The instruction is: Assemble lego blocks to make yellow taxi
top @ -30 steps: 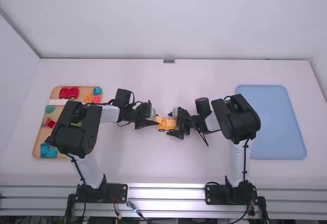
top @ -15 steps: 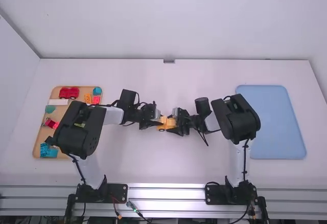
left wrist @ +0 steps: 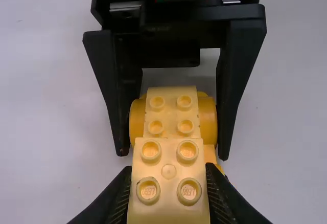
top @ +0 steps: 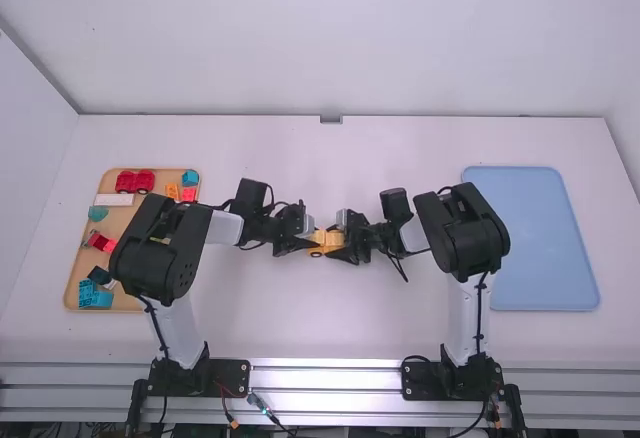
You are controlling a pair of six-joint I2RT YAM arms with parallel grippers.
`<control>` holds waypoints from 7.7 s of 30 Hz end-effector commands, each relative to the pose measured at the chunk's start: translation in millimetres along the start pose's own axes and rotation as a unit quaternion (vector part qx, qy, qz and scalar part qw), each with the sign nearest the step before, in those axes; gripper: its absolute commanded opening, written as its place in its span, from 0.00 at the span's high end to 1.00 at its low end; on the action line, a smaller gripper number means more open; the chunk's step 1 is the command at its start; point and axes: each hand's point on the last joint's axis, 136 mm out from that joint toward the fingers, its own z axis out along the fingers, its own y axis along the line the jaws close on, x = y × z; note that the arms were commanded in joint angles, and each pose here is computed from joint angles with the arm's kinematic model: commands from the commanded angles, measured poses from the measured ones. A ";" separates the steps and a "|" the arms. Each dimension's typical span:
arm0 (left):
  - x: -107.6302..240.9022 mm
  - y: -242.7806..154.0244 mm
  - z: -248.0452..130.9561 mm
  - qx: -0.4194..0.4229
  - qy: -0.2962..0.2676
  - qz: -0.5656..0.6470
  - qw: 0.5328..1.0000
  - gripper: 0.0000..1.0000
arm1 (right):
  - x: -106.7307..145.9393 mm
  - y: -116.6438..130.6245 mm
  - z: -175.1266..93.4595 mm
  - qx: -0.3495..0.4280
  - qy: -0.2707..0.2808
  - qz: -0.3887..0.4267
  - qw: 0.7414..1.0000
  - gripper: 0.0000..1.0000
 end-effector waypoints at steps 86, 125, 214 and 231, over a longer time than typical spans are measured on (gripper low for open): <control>11.4 -3.9 -8.8 -0.052 0.072 -0.111 0.990 0.41 | 1.3 1.2 6.2 -0.005 0.003 -0.003 1.000 0.35; -92.7 96.6 -269.0 -0.488 0.039 -0.298 0.819 0.01 | 14.1 1.1 -1.0 -0.005 0.025 -0.013 1.000 0.46; 192.7 109.4 -319.8 -0.412 0.337 -0.677 0.509 0.43 | -60.2 -35.8 -120.1 0.157 0.303 -0.018 0.940 0.01; 209.2 114.8 -302.2 -0.412 0.314 -0.664 0.540 0.48 | -45.1 -35.3 -114.7 0.167 0.297 -0.028 0.940 0.01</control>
